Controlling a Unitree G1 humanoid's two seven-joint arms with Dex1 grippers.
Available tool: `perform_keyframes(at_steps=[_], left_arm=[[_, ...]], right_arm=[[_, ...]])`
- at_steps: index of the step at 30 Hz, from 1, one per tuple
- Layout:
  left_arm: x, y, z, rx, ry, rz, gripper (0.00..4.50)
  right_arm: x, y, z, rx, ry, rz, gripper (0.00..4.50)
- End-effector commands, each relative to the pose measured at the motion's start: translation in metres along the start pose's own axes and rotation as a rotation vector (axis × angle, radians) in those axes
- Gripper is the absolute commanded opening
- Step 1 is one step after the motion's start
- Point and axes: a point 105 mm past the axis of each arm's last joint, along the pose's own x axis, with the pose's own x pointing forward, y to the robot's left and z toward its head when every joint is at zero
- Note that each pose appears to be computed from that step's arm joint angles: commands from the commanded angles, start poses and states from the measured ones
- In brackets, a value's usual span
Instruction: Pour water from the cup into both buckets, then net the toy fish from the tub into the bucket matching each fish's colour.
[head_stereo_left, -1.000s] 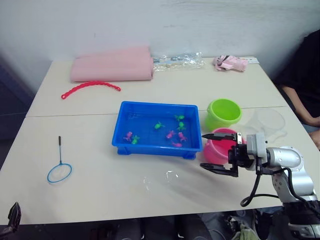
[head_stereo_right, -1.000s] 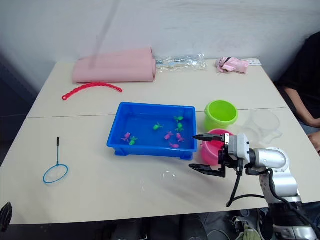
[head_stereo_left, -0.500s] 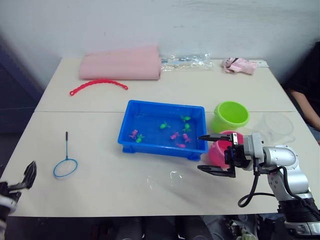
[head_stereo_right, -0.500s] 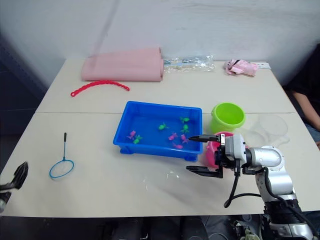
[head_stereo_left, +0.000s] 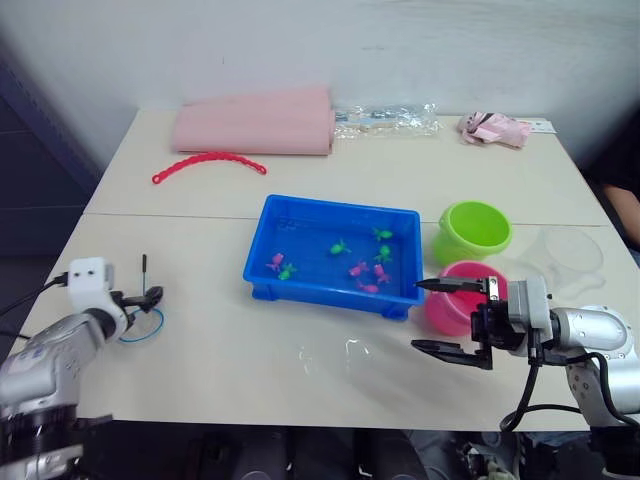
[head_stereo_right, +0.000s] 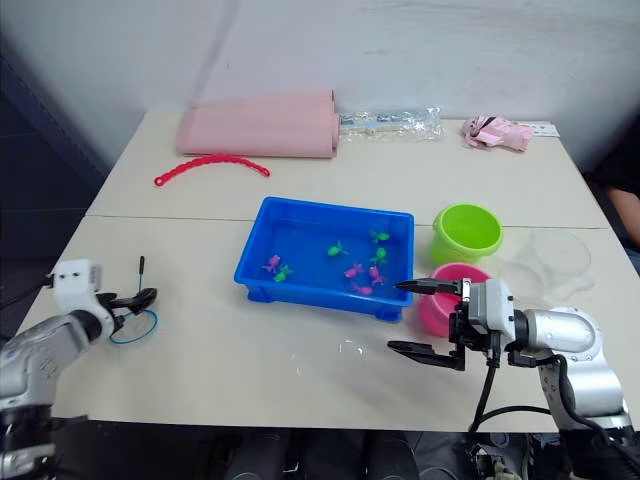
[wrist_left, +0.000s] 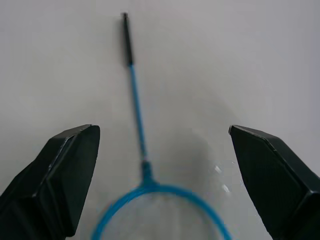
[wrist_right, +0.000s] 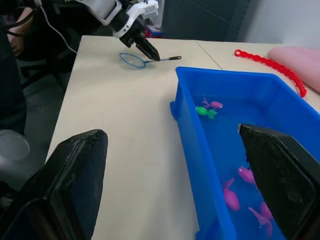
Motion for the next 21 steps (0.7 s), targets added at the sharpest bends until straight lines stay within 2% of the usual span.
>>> perform_keyframes(at_steps=[1, 2, 5, 8, 13, 15, 18, 21], left_arm=[[0.01, 0.007, 0.0, 0.033, 0.026, 0.001, 4.5], [0.014, 0.005, -0.001, 0.029, 0.037, -0.014, 4.5], [0.019, 0.0, -0.02, 0.021, 0.139, -0.065, 3.67], [0.017, 0.007, -0.033, 0.029, 0.188, -0.062, 2.42], [0.014, 0.017, -0.029, 0.024, 0.138, -0.073, 0.23], [0.011, 0.026, -0.009, 0.028, 0.044, -0.074, 0.08], [0.0, 0.023, 0.015, 0.049, -0.044, -0.187, 0.08], [-0.019, 0.017, 0.042, 0.155, -0.138, -0.301, 0.08]], right_arm=[[-0.002, -0.001, 0.012, -0.046, -0.019, -0.027, 4.43], [-0.002, 0.0, 0.012, -0.045, -0.018, -0.028, 4.43], [-0.003, 0.0, 0.012, -0.047, -0.017, -0.048, 4.5], [-0.004, 0.0, 0.013, -0.048, -0.014, -0.072, 4.5], [-0.01, 0.002, 0.012, -0.056, 0.012, -0.095, 4.5], [-0.012, 0.0, 0.013, -0.064, 0.02, -0.11, 4.5], [-0.013, -0.002, 0.014, -0.069, 0.029, -0.118, 4.5], [-0.014, -0.006, 0.023, -0.04, 0.002, -0.138, 4.5]])
